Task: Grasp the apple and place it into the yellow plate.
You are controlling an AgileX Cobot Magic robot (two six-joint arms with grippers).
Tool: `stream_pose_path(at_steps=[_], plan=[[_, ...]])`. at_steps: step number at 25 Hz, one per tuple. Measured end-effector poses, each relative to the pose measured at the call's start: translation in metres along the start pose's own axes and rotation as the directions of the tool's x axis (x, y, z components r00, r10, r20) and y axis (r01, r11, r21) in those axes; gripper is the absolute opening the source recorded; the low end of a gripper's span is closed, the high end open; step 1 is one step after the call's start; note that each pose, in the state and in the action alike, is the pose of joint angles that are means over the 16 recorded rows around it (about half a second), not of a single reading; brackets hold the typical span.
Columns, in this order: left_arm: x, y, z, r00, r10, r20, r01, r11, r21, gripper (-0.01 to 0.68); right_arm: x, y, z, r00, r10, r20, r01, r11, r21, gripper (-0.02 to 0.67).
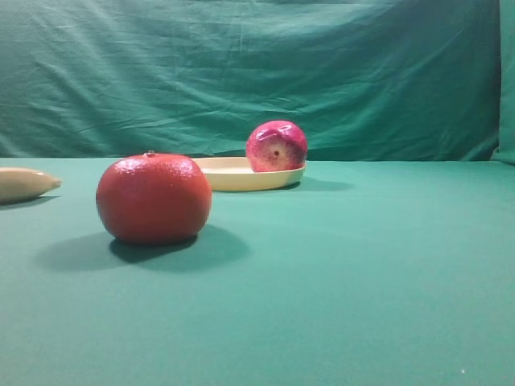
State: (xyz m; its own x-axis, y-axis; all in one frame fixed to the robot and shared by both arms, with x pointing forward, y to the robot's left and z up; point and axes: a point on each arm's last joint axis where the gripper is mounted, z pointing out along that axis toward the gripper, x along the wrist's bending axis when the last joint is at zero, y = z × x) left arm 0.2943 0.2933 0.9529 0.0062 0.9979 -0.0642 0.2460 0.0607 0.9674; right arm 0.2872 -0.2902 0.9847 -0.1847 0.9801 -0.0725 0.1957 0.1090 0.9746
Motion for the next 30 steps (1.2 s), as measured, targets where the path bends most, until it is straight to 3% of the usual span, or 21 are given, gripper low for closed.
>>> stream_pose_path(at_steps=[11,30], plan=[[0.000,0.000,0.000,1.000,0.000,0.000,0.000,1.000,0.000,0.157,-0.001,-0.033,0.010,0.999,0.015,0.053,-0.019,0.997,0.071,0.000],[0.000,0.000,0.000,1.000,0.000,0.000,0.000,1.000,0.000,0.157,0.000,-0.037,0.011,0.999,0.015,0.052,-0.020,0.996,0.091,0.000]])
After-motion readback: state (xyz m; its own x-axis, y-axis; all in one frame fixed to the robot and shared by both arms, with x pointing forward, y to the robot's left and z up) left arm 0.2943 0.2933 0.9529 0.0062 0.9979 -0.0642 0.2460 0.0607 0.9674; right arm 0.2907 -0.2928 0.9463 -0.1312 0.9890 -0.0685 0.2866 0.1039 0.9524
